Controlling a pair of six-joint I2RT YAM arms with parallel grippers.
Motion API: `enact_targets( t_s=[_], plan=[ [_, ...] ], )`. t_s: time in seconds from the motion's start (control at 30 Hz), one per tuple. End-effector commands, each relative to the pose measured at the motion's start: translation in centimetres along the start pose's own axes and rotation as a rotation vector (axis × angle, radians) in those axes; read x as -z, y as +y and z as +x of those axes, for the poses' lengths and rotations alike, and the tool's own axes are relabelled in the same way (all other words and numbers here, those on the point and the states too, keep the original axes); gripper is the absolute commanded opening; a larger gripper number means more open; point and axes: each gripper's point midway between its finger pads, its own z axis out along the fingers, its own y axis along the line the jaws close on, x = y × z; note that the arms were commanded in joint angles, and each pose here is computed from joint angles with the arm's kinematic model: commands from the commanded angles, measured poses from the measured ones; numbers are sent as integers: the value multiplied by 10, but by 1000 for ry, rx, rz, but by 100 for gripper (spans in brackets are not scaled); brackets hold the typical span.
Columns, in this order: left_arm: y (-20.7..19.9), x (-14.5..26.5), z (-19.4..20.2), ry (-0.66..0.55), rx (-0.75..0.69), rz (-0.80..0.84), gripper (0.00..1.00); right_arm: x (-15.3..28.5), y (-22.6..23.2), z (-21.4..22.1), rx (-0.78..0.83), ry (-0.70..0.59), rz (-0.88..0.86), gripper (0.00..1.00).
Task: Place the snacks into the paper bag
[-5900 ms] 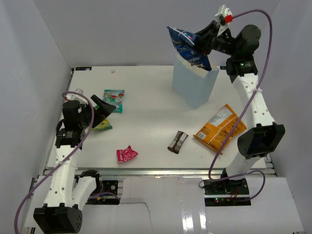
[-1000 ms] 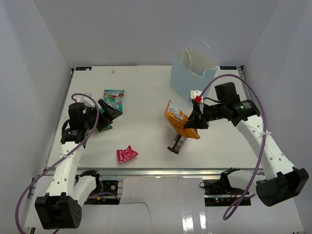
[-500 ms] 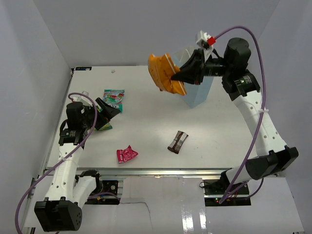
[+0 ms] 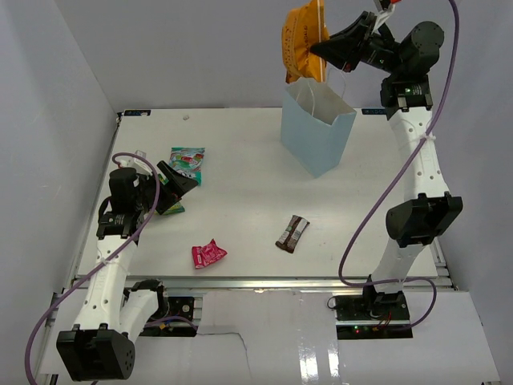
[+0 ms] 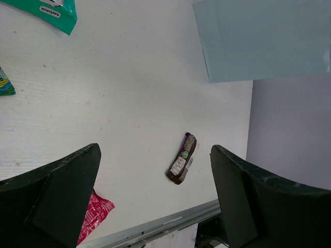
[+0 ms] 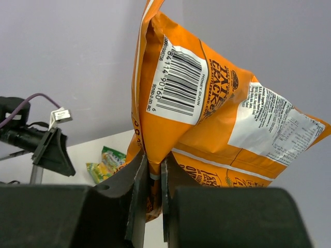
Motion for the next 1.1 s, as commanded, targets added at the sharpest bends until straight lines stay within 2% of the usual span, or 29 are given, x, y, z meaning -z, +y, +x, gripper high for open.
enact_targets(
  t_s=[0.0,0.2,0.33,0.57,0.77,1.07],
  plan=[
    [-12,4,-10,-23,-23,22,98,11,6,-61,182,-126,31,8],
    [-10,2,-9,-20,-17,19,98,29,-27,-47,157,-100,98,8],
    [-10,1,-9,-19,-17,20,98,48,-49,-21,101,-44,134,8],
    [-8,0,-7,-15,-12,21,98,68,-41,29,30,100,56,8],
    [-8,-3,-8,-10,-17,22,98,81,-52,59,-38,172,122,8],
    [-7,-4,-6,-3,-14,23,98,98,-68,113,-58,293,172,8]
  ],
)
